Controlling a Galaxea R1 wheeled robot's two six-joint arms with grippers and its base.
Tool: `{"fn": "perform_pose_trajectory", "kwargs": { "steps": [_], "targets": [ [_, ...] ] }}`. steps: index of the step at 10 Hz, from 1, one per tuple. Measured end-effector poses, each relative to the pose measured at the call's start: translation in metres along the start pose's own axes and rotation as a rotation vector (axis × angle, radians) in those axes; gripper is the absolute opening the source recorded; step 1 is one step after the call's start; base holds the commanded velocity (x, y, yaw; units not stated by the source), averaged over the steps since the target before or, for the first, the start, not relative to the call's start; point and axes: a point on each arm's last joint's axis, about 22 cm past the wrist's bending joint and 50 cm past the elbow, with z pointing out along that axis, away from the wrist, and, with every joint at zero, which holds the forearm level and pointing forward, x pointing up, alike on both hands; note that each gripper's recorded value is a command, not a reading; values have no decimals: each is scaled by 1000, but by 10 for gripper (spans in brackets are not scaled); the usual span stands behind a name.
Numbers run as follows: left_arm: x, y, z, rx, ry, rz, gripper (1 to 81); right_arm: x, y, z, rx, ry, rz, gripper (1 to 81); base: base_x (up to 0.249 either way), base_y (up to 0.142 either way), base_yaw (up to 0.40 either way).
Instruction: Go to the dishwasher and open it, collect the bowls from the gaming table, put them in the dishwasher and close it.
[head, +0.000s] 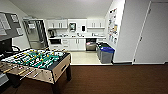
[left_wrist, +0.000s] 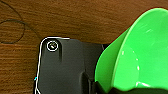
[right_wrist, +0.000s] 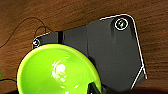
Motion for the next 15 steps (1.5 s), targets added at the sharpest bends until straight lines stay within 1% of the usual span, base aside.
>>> {"fn": "perform_pose_trajectory", "kwargs": {
  "steps": [1, 2, 3, 5, 7, 8, 12, 14, 15],
  "targets": [
    [-5, -3, -3, 2, 0, -4, 10, -8, 5, -2, -8, -8, 1, 10, 167, 0, 0],
    [-14, -9, -6, 15, -16, -7, 10, -26, 6, -3, -11, -36, 7, 10, 168, 0, 0],
    [-10, -11, -6, 18, -13, -1, 10, -26, 4, -2, -7, -36, 7, 10, 167, 0, 0],
    [-7, -8, -5, 13, -9, 0, 10, -13, -6, 2, 6, -16, 4, 10, 167, 0, 0],
    [-9, -10, -6, 16, -11, 0, 10, -13, -2, 1, 2, -16, 3, 10, 167, 0, 0],
    [-8, -9, -5, 15, -10, 0, 10, -16, -2, 1, 1, -22, 5, 10, 167, 0, 0],
    [-7, -9, -5, 13, -9, 0, 10, -15, -4, 1, 3, -18, 4, 10, 167, 0, 0],
    [-5, -8, -7, 6, 2, 0, 10, -15, -4, 1, 3, -19, 5, 10, 169, 0, 0],
    [-6, -8, -7, 5, 1, -1, 10, -15, -4, 1, 3, -19, 5, 10, 173, 0, 0]
  ]
}}
